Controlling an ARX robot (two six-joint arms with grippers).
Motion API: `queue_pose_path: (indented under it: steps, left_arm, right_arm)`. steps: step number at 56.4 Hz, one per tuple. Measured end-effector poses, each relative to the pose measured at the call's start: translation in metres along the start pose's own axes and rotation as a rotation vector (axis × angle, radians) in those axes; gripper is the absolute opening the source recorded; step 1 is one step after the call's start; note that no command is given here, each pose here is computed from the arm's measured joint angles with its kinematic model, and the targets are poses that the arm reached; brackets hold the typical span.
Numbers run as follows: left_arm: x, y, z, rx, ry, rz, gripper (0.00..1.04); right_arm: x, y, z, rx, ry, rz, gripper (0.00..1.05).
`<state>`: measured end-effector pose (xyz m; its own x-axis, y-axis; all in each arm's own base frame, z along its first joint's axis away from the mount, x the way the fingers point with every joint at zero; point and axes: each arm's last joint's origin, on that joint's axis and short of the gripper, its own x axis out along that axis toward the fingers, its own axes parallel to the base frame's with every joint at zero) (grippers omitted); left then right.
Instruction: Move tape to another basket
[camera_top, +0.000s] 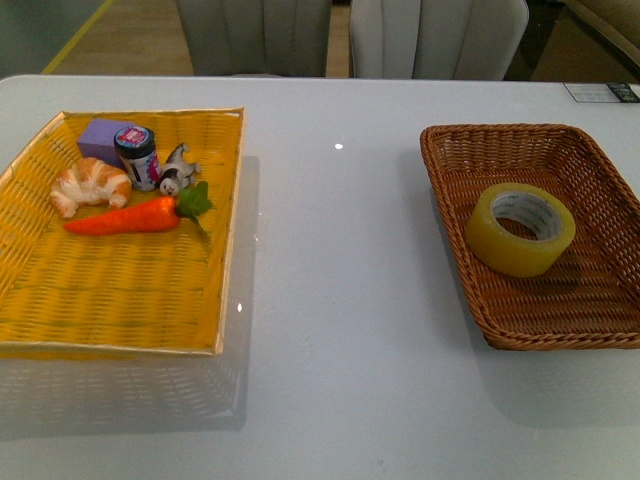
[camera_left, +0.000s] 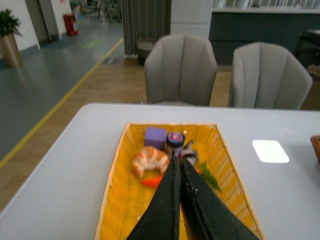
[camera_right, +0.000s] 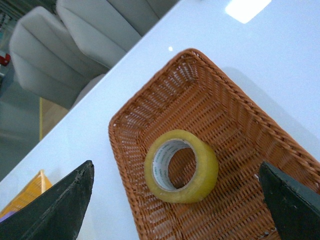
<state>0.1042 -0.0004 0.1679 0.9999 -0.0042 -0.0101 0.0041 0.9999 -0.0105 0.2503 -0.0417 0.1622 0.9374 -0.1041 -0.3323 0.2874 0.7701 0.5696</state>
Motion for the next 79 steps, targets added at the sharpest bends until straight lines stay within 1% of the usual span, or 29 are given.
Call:
queue_pose_path:
  steps: [1,3,4,6,9,12,13,17,18,23,24,28,30,33,38,42,79]
  left_arm:
    - [-0.002,0.000,-0.001,0.000,0.009,0.000,0.02]
    - [-0.005,0.000,-0.002,0.000,0.004,0.001,0.02]
    - [-0.005,0.000,-0.001,0.000,0.001,0.001,0.02]
    - [-0.006,0.000,0.000,0.000,-0.012,0.000,0.02]
    - [-0.006,0.000,-0.001,0.000,-0.011,0.000,0.02]
    - [-0.006,0.000,-0.001,0.000,-0.008,0.000,0.02]
    - [-0.006,0.000,-0.001,0.000,-0.008,0.000,0.02]
    - [-0.006,0.000,-0.001,0.000,-0.009,0.001,0.02]
    - [-0.006,0.000,-0.001,0.000,-0.009,0.001,0.02]
    - [-0.006,0.000,-0.001,0.000,-0.009,0.000,0.02]
    - [-0.006,0.000,-0.001,0.000,-0.009,0.000,0.02]
    - [-0.006,0.000,-0.001,0.000,-0.009,0.000,0.02]
    - [-0.006,0.000,-0.001,0.000,-0.009,0.000,0.02]
    - [-0.006,0.000,-0.001,0.000,-0.009,0.000,0.02]
    - [-0.006,0.000,-0.001,0.000,-0.009,0.000,0.02]
    - [-0.006,0.000,-0.001,0.000,-0.009,0.000,0.02]
    - [-0.006,0.000,-0.001,0.000,-0.009,0.000,0.02]
  right_arm:
    - [-0.007,0.001,0.002,-0.026,-0.021,0.036,0.93]
    - [-0.023,0.005,0.005,-0.148,-0.092,0.143,0.87]
    - [-0.027,0.006,0.005,-0.164,-0.112,0.163,0.85]
    - [-0.041,0.009,0.007,-0.287,-0.197,0.212,0.78]
    - [-0.053,0.012,0.006,-0.432,-0.262,0.235,0.69]
    - [-0.062,0.012,0.001,-0.530,-0.290,0.233,0.59]
    - [-0.063,0.012,0.000,-0.540,-0.290,0.231,0.57]
    - [-0.069,0.007,-0.011,-0.595,-0.270,0.213,0.43]
    - [-0.071,0.006,-0.015,-0.610,-0.266,0.210,0.38]
    - [-0.079,0.006,-0.020,-0.632,-0.274,0.212,0.22]
    - [-0.080,0.006,-0.020,-0.633,-0.276,0.211,0.20]
    - [-0.086,0.005,-0.024,-0.638,-0.282,0.206,0.06]
    - [-0.088,0.005,-0.026,-0.642,-0.279,0.208,0.01]
    - [-0.092,0.006,-0.031,-0.647,-0.282,0.186,0.02]
    - [-0.097,0.007,-0.040,-0.654,-0.294,0.221,0.02]
    - [-0.100,0.003,-0.045,-0.655,-0.277,0.213,0.02]
    - [-0.131,0.001,-0.043,-0.652,-0.313,0.221,0.02]
